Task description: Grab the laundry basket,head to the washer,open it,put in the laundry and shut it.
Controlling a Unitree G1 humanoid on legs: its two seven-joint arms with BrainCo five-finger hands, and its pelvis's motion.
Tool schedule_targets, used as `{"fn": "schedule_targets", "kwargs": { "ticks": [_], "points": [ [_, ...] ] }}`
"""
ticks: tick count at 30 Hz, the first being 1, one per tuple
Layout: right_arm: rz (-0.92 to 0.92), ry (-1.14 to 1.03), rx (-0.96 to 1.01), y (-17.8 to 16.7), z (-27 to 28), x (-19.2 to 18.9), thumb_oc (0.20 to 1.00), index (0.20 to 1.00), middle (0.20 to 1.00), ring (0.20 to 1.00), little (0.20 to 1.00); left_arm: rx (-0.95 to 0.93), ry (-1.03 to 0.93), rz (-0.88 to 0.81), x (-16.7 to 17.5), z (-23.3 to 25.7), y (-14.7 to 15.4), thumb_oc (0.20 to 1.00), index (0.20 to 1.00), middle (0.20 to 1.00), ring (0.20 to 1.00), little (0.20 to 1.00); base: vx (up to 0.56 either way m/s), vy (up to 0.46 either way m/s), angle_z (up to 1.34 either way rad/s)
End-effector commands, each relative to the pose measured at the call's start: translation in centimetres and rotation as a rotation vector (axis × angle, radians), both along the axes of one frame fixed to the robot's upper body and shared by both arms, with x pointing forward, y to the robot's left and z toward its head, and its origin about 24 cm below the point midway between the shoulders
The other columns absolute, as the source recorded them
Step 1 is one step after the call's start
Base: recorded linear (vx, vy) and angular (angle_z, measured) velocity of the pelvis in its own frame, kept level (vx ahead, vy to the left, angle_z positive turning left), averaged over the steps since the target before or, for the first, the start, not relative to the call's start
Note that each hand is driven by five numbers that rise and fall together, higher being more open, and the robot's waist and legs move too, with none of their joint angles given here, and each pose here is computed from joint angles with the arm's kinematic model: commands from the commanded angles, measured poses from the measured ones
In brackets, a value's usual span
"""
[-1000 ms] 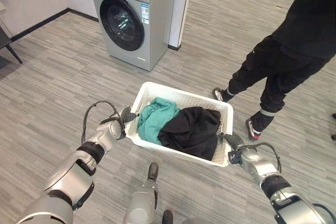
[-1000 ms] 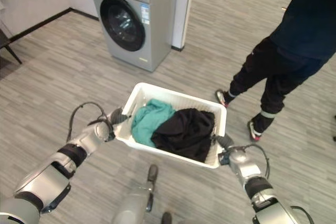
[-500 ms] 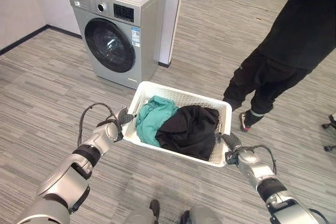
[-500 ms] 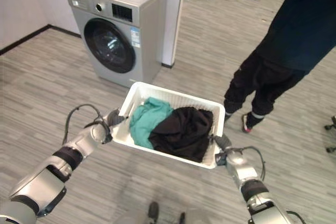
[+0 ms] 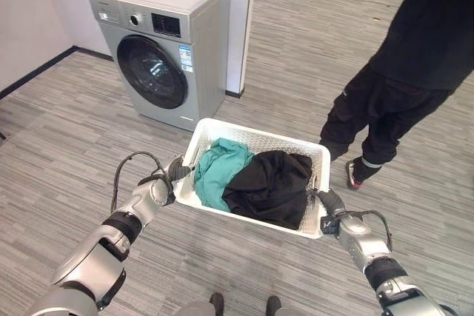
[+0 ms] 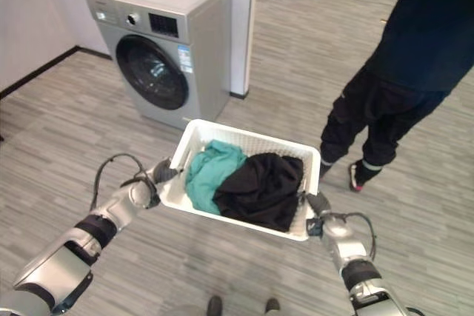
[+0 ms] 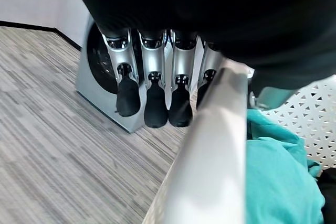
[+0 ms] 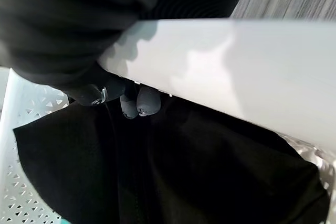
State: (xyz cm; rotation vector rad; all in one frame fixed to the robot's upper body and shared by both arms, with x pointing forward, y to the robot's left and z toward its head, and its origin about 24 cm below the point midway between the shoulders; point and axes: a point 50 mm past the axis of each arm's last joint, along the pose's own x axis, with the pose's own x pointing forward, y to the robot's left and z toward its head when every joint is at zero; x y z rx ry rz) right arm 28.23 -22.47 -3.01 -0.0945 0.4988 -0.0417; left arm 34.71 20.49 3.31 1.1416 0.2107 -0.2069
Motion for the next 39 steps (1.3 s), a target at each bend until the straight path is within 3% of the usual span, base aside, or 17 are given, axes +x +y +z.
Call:
{"fn": "schedule_targets", "kwargs": {
  "ticks": [1, 4, 5, 16, 25, 31, 39],
  "points": [
    [-0.116, -0.193, -0.044, -4.5, 3.6, 0.6, 0.2, 0.2, 0.2, 0.2, 0.2, 0.0, -0.123, 0.105, 1.6, 2.5, 1.6, 0.2, 0.2, 0.2, 0.2, 0.2, 0.07, -0.035, -0.02],
    [-0.102, -0.179, -0.053, -4.4, 3.4, 0.5, 0.2, 0.2, 0.2, 0.2, 0.2, -0.008, -0.123, 0.105, 1.5, 2.4, 1.6, 0.2, 0.2, 0.2, 0.2, 0.2, 0.03, -0.015, -0.02],
    [-0.064, 0.056, -0.12, -3.6, -2.9, -5.1, 0.2, 0.2, 0.2, 0.2, 0.2, -0.055, -0.256, 0.035, -0.1, 2.1, -0.6, 0.2, 0.2, 0.2, 0.2, 0.2, 0.0, 0.0, 0.0],
    [-0.046, 0.009, -0.159, -4.0, -1.6, -4.2, 0.2, 0.2, 0.2, 0.2, 0.2, -0.048, -0.234, 0.049, -0.6, 1.5, 0.1, 0.2, 0.2, 0.2, 0.2, 0.2, 0.0, -0.003, 0.01],
    [-0.115, -0.228, -0.206, -5.3, 4.1, -0.5, 0.2, 0.2, 0.2, 0.2, 0.2, -0.14, -0.375, 0.098, -0.6, 4.3, 1.0, 0.2, 0.2, 0.2, 0.2, 0.2, -0.15, 0.004, 0.34],
    [-0.188, -0.214, -0.216, -6.9, 4.2, -1.3, 0.2, 0.2, 0.2, 0.2, 0.2, -0.197, -0.387, 0.096, -1.0, 4.5, 0.7, 0.2, 0.2, 0.2, 0.2, 0.2, 0.03, 0.226, 1.23],
    [-0.207, -0.268, -0.204, -8.4, 5.8, -2.6, 0.2, 0.2, 0.2, 0.2, 0.2, -0.119, -0.361, 0.092, -3.0, 5.0, 3.3, 0.2, 0.2, 0.2, 0.2, 0.2, 0.25, 0.389, 0.63]
  ]
}}
